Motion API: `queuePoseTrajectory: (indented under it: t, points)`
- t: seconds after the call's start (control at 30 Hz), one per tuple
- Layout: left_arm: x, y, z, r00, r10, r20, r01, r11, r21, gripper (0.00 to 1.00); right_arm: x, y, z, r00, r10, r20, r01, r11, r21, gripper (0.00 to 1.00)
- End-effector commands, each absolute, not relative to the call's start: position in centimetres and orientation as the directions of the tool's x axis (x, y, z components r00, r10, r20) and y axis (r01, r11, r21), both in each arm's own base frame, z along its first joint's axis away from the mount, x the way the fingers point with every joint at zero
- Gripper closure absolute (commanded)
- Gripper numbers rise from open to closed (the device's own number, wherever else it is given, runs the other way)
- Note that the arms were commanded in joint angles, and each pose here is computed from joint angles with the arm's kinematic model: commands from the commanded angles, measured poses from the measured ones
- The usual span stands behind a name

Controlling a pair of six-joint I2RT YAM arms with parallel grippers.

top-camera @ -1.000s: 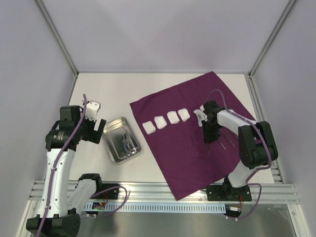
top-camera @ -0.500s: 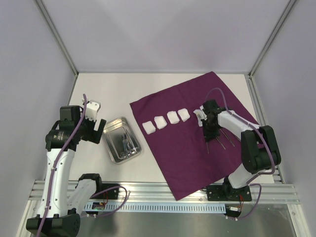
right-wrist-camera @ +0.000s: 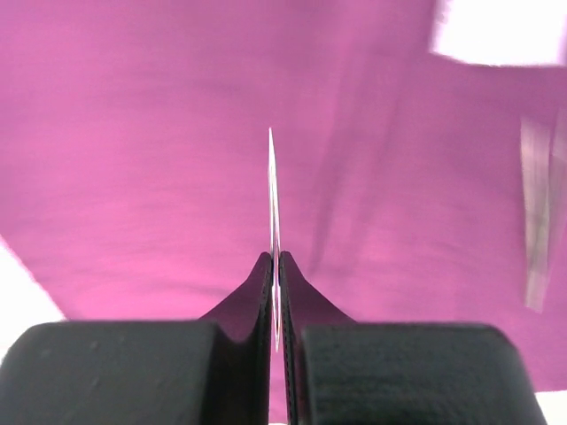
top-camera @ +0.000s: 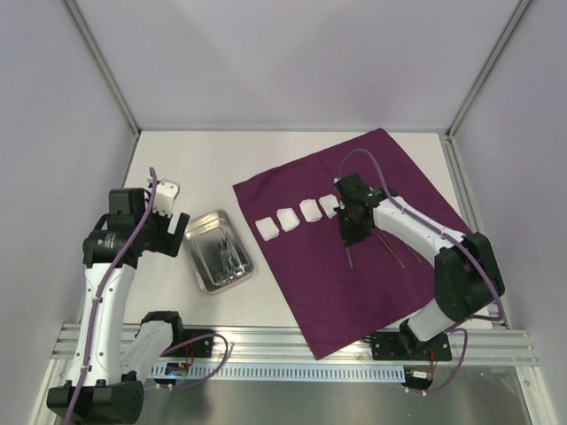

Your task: Prepare the surgical pack

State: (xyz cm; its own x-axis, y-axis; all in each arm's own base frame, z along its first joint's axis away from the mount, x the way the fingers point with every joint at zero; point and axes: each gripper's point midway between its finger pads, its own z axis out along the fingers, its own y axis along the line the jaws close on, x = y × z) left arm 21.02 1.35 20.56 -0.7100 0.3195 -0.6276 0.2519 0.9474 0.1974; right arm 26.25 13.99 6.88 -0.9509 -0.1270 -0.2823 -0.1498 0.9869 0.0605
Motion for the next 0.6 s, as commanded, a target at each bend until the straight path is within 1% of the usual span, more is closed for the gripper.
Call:
queuePoseTrajectory:
  t: [0.0, 0.03, 0.07, 0.1, 0.13, 0.17, 0.2, 0.23, 0.27, 0.33, 0.43, 0.5, 0.53, 0.57]
  points:
    - [21.7, 2.4, 20.1, -0.725, 0.303, -0.619, 0.202, 0.952, 0.23, 0.0, 27.6, 21.8, 10.8, -0.89, -0.135, -0.435, -0.227, 0.96, 0.166, 1.0]
    - [21.6, 3.4, 19.9, -0.739, 0.302, -0.602, 0.169, 0.948, 0.269, 0.0, 27.4, 25.3, 12.5, -0.857, -0.166, -0.489, -0.294, 0.935, 0.198, 1.0]
    - [21.6, 3.8, 19.7, -0.744, 0.302, -0.596, 0.155, 0.946, 0.286, 0.0, 28.1, 28.0, 13.6, -0.837, -0.13, -0.531, -0.3, 0.922, 0.246, 1.0]
    - [21.6, 4.1, 19.4, -0.749, 0.3, -0.59, 0.142, 0.944, 0.299, 0.0, 28.2, 30.2, 13.3, -0.831, -0.136, -0.539, -0.32, 0.91, 0.263, 1.0]
    - [21.5, 4.6, 19.2, -0.757, 0.3, -0.58, 0.126, 0.939, 0.32, 0.0, 28.1, 33.9, 15.2, -0.803, -0.141, -0.58, -0.373, 0.877, 0.303, 0.99]
    - [21.6, 4.8, 19.3, -0.757, 0.296, -0.583, 0.114, 0.938, 0.328, 0.0, 28.3, 36.3, 16.0, -0.788, -0.122, -0.604, -0.386, 0.861, 0.331, 1.0]
    - [21.5, 5.1, 19.1, -0.762, 0.29, -0.579, 0.102, 0.937, 0.335, 0.0, 28.4, 38.2, 13.9, -0.799, -0.15, -0.582, -0.394, 0.862, 0.318, 1.0]
    - [21.5, 5.5, 19.2, -0.764, 0.286, -0.578, 0.084, 0.933, 0.35, 0.0, 27.7, 40.8, 14.4, -0.784, -0.172, -0.597, -0.43, 0.843, 0.322, 1.0]
    - [21.5, 5.6, 19.3, -0.762, 0.285, -0.581, 0.077, 0.931, 0.356, 0.0, 28.4, 43.2, 16.7, -0.753, -0.147, -0.642, -0.451, 0.826, 0.339, 1.0]
    - [21.4, 6.0, 19.4, -0.764, 0.274, -0.584, 0.05, 0.928, 0.37, 0.0, 28.1, 47.8, 16.2, -0.748, -0.154, -0.646, -0.479, 0.799, 0.363, 1.0]
    - [21.5, 6.5, 19.8, -0.764, 0.262, -0.59, 0.02, 0.923, 0.385, 0.0, 27.5, 52.4, 14.1, -0.763, -0.162, -0.625, -0.486, 0.782, 0.391, 1.0]
    - [21.5, 6.6, 20.0, -0.763, 0.258, -0.593, 0.009, 0.921, 0.389, 0.0, 27.4, 53.8, 12.8, -0.772, -0.16, -0.616, -0.475, 0.789, 0.39, 1.0]
    - [21.6, 6.6, 20.1, -0.761, 0.257, -0.595, 0.008, 0.921, 0.389, 0.0, 26.8, 54.4, 10.8, -0.778, -0.189, -0.599, -0.478, 0.797, 0.369, 1.0]
    - [21.6, 6.6, 20.2, -0.759, 0.259, -0.597, 0.008, 0.921, 0.39, 0.0, 26.8, 55.1, 10.9, -0.771, -0.185, -0.609, -0.481, 0.796, 0.367, 0.99]
